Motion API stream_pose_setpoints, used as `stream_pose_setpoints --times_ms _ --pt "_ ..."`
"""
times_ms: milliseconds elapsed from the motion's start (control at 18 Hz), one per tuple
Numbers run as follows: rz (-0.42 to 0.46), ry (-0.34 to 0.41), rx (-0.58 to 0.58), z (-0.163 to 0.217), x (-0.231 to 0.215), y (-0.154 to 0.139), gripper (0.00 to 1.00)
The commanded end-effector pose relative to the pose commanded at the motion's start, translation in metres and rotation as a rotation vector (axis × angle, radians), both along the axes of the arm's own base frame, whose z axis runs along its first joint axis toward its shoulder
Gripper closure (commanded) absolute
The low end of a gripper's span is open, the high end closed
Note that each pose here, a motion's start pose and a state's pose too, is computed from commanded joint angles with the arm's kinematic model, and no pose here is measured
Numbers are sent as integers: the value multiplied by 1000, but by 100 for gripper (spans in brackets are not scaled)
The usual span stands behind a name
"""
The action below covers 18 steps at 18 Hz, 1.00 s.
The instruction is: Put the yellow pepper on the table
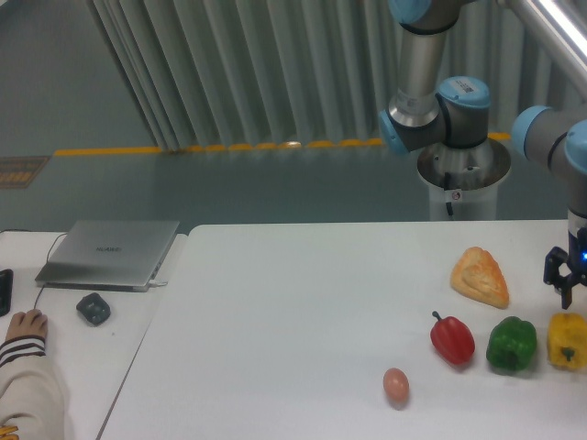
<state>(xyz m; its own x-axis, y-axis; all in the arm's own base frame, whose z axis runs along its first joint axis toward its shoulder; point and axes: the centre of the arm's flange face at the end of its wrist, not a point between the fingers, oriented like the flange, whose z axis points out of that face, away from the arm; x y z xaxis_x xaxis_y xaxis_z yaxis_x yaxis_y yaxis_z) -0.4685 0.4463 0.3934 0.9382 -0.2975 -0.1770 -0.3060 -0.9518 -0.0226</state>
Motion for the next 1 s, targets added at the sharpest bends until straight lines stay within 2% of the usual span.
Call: stream_pose_setpoints --times_ms 278,444,556,1000 --pt "-204 -56 -64 4 -16 -18 0" --pt "-287 -79 -87 6 -26 -27 0" --pt "-311 -85 -88 2 -28 -27 0" --pt "-316 -101 -94 -8 -27 -24 0"
